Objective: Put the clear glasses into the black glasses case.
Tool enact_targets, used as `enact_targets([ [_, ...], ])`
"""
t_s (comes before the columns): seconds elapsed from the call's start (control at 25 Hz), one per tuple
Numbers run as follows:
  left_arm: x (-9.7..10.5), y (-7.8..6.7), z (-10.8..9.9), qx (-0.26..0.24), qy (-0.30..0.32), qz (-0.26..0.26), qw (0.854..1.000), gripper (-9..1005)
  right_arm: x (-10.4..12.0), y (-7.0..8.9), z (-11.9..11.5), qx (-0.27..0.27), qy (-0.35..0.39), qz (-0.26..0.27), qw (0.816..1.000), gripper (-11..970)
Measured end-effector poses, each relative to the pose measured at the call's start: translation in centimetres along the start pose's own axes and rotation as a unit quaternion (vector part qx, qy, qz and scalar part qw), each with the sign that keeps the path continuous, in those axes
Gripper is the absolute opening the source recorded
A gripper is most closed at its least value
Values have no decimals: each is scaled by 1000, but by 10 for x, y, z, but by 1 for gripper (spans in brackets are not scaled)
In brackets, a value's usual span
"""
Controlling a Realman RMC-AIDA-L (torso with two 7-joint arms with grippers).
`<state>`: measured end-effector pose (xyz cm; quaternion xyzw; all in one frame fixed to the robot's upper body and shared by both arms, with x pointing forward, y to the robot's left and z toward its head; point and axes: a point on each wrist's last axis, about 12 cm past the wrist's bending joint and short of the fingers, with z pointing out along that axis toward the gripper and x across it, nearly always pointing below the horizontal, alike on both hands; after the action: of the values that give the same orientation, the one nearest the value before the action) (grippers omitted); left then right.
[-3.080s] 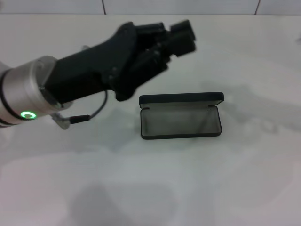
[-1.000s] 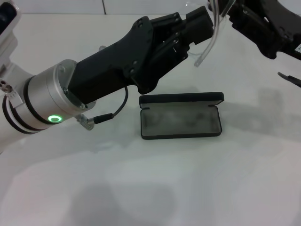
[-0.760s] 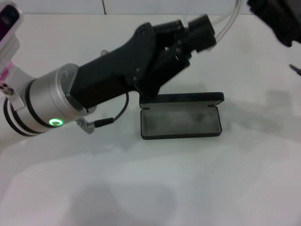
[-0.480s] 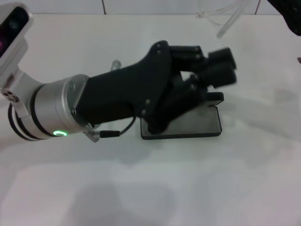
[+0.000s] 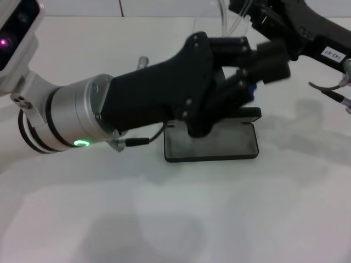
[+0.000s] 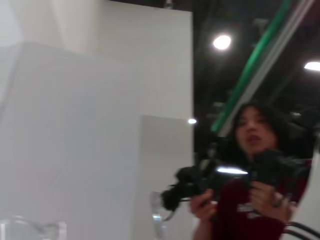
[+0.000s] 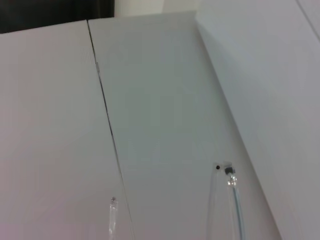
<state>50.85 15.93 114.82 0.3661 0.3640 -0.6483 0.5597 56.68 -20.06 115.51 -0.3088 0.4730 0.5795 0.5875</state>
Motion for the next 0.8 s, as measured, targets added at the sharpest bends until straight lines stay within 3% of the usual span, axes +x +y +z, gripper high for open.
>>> enact_targets([
  [0.2,1,6,-7,-46,-1,0,999,124,3,0,4,-3,13,3,1000,96],
  [0.8,4,15,-17,-105,-12,-17,994,123,4,-4,21,-18,44,-8,999,96],
])
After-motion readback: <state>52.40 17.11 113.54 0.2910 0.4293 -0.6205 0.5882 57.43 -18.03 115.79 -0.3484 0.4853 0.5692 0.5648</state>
